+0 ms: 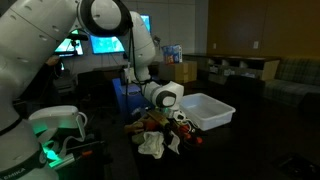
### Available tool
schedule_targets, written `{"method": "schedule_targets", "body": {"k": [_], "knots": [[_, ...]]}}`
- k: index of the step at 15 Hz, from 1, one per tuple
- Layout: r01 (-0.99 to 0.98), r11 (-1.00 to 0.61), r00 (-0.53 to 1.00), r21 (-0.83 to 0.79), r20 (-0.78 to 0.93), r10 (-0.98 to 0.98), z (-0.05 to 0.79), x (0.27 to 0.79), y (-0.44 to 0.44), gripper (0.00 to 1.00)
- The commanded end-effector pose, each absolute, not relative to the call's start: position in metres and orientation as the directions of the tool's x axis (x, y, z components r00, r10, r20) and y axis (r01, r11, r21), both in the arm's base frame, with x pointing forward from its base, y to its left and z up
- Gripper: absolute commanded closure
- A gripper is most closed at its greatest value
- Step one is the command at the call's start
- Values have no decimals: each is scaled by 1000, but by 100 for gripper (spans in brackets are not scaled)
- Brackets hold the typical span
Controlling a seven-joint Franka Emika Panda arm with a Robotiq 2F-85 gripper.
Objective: Use the towel to push all contents to the left
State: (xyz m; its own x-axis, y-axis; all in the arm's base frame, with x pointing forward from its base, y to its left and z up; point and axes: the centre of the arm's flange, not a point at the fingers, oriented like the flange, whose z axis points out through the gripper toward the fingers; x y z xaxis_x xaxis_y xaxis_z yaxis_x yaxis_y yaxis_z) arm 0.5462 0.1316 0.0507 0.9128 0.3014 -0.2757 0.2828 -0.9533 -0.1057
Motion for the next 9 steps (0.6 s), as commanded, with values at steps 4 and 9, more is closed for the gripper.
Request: {"method": "schedule_targets", "body": {"k": [4,9], "knots": [[234,-956,922,-177,-271,276,43,561,172,99],[217,-957,928,-193,-262,264,43,566,186,99]]}}
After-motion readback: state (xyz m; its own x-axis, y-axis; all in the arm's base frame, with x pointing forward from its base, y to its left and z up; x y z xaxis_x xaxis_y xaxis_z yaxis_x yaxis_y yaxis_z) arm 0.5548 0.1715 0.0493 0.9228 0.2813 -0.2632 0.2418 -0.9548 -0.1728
